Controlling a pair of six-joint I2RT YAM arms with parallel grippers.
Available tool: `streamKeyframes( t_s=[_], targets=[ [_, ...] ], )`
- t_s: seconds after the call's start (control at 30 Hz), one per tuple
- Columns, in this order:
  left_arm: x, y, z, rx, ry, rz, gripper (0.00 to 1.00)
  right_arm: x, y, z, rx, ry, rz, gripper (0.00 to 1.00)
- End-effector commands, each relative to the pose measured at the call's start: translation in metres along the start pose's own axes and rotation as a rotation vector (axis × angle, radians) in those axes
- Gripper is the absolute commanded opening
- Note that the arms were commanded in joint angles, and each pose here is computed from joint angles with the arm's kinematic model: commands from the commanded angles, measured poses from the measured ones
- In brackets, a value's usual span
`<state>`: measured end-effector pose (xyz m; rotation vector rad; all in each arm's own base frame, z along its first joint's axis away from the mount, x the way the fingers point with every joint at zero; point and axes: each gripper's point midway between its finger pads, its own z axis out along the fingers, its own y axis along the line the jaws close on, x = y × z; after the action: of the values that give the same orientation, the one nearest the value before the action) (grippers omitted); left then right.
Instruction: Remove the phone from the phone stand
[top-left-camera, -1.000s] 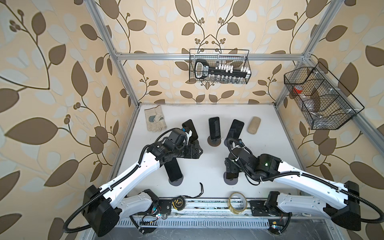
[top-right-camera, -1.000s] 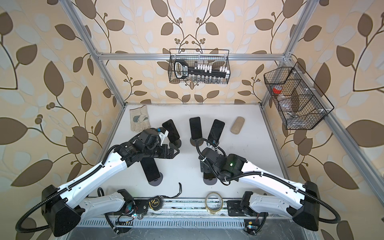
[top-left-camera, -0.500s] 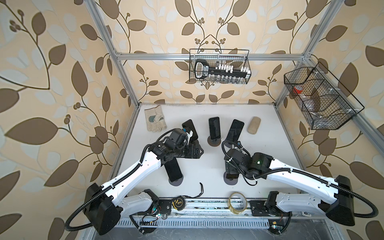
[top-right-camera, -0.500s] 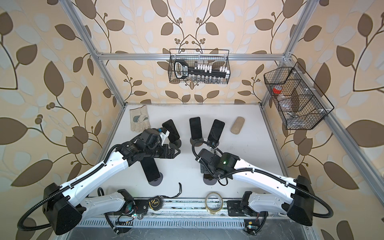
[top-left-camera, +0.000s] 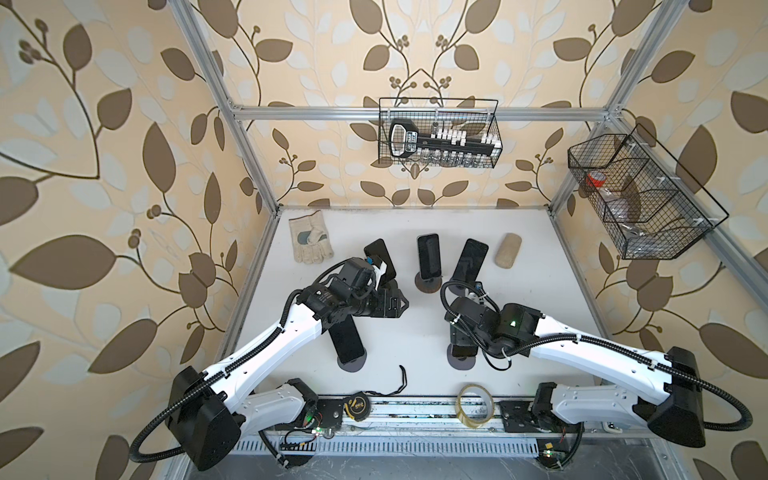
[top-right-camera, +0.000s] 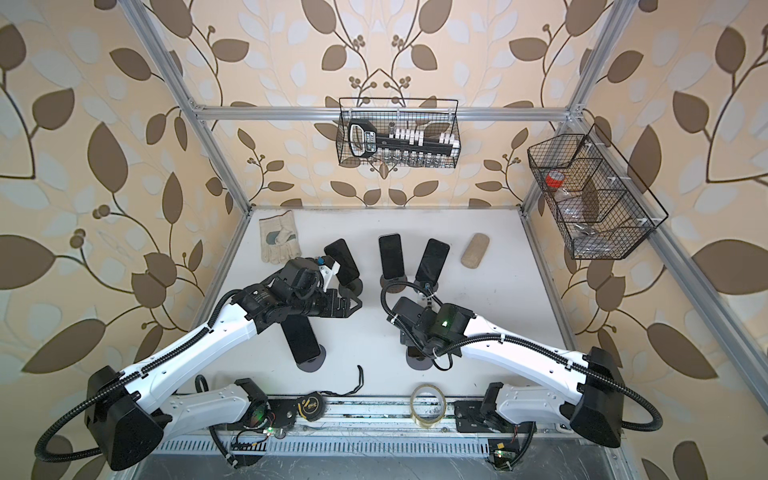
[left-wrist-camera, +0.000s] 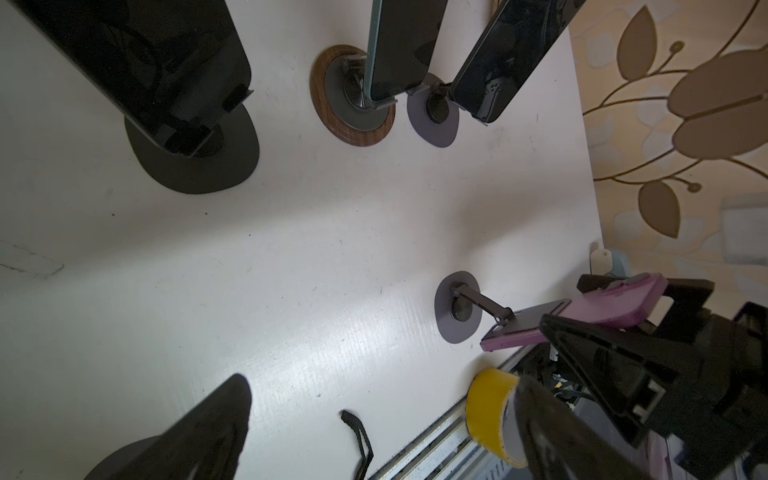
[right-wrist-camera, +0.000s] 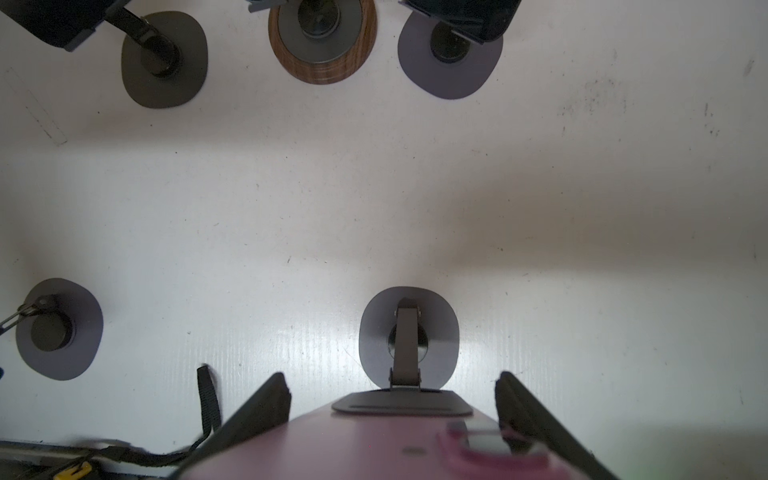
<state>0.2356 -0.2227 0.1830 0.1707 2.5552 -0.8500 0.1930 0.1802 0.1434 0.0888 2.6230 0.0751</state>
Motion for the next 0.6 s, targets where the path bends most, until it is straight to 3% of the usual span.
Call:
streamKeyframes(
  t_s=[0.0,0.07,0.57],
  targets=[
    [-0.003,-0.007,-0.003,0.015,-0.011,0.023,0.99,-0.009,-0.001,-0.006,0.020,-0.034,0.028,0.76],
    [-0.004,-0.006,-0.004,0.005,-0.011,0.030,0.99,-0.010,0.000,-0.006,0.015,-0.044,0.012,0.70],
    [-0.009,-0.009,-0.011,0.005,-0.040,0.038,0.99,-0.027,-0.007,-0.026,-0.026,-0.085,-0.024,0.68]
  ],
)
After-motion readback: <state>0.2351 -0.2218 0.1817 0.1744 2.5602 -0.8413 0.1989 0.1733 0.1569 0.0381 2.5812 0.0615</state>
